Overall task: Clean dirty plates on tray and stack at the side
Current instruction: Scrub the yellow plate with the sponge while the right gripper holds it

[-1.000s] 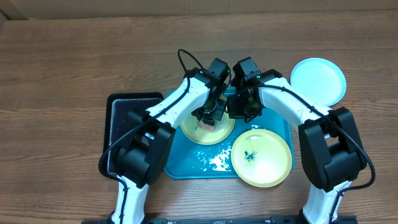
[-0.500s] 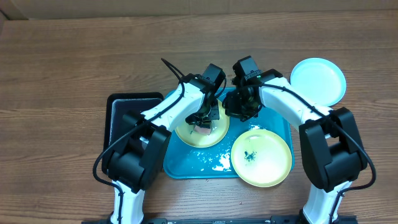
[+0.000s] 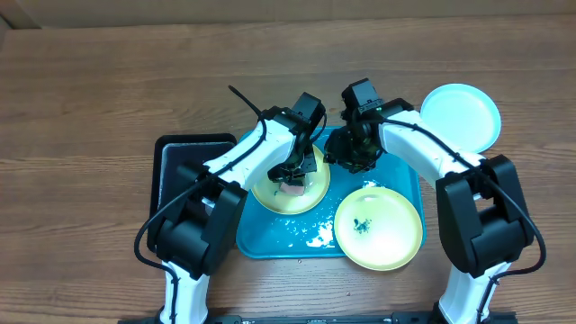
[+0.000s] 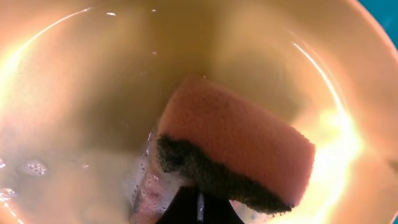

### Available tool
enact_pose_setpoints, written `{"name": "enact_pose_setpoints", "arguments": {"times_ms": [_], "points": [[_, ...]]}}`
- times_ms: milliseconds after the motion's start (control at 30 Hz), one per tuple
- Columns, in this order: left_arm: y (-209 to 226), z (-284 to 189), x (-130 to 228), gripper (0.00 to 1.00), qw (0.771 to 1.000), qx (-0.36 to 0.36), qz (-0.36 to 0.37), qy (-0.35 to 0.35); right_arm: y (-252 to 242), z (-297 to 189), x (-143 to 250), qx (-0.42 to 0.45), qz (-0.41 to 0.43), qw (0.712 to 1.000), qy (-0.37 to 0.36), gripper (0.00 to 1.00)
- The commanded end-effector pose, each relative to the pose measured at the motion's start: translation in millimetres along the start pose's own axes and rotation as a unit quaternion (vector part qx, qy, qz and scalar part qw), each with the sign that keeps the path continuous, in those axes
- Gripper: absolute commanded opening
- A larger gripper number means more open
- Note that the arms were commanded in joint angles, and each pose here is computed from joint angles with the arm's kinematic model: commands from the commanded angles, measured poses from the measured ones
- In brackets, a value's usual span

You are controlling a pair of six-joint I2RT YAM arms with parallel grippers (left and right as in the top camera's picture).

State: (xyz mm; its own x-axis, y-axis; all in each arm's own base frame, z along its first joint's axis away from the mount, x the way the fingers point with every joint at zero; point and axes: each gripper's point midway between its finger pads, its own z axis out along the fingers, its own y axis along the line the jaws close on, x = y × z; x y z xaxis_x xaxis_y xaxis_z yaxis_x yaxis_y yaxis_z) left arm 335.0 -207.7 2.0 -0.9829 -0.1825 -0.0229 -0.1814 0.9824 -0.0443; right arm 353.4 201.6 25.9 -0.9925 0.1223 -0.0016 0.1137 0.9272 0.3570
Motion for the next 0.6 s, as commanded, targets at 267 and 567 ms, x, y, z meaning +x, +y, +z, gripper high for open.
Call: {"name": "enact_pose_setpoints", "arguments": {"times_ms": [267, 567], "points": [[49, 51, 29, 0.04, 0.994, -0.085, -0.027, 0.066, -3, 24, 24, -0.047, 0.001, 0.999, 0.012, 0.45], [32, 39, 17, 0.04, 0.996, -0.049, -0.026, 0.065, 2, 26, 23, -0.064, 0.001, 0.998, 0.008, 0.04]]}}
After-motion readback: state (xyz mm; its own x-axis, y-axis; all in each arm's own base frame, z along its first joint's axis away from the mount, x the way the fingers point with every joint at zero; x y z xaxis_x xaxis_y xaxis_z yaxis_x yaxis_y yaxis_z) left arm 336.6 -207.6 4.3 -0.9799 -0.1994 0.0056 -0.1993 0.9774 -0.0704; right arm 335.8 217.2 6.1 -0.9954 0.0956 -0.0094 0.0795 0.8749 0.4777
